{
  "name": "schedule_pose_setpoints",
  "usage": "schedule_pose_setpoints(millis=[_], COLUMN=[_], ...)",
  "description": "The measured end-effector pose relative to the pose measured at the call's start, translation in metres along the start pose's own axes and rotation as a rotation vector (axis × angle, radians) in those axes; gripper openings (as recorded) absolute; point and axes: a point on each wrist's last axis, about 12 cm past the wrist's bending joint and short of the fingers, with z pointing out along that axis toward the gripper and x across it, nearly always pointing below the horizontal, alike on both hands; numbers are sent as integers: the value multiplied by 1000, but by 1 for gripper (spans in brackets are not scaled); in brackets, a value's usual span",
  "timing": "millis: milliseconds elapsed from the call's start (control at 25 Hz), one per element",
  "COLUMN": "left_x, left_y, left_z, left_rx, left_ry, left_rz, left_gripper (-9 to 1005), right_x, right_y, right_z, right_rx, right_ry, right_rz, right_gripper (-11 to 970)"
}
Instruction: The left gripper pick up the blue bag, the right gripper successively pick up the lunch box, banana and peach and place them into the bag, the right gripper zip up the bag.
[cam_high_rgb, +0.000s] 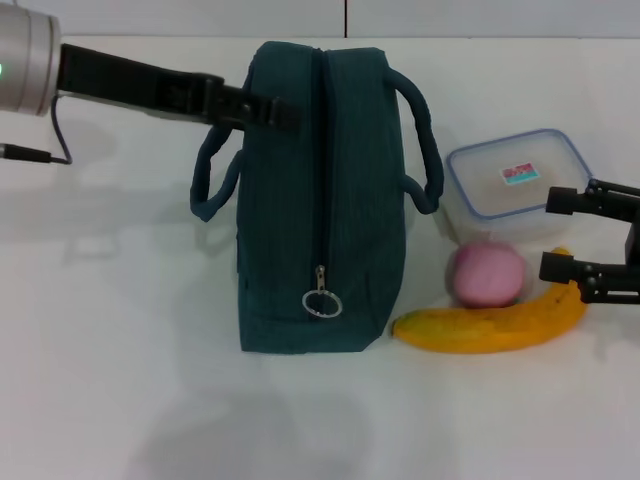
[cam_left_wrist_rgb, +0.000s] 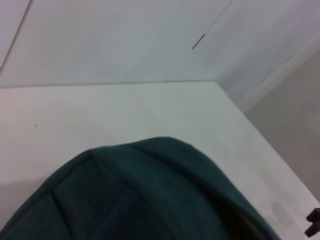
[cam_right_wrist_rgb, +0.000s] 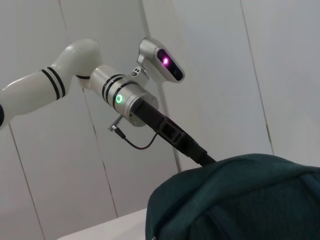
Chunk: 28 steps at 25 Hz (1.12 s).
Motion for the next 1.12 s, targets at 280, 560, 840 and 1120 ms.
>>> schedule_pose_setpoints(millis=[280, 560, 840, 1120], left_x=[-5, -9, -10, -9], left_y=[-1, -2, -1, 1], left_z=[14, 14, 10, 11], left_rx=[-30, -39, -45, -42], left_ry=[73, 85, 87, 91], left_rz=[-36, -30, -30, -40], left_gripper=[826, 797, 627, 331], right_x=[7, 13, 21, 27], right_y=[5, 11, 16, 21], right_z=[-4, -9, -12, -13], right_rx=[13, 5, 1, -4], right_ry=[-2, -3, -13, -21], right_rz=[6, 26, 49, 74], right_gripper=[815, 815, 816, 816])
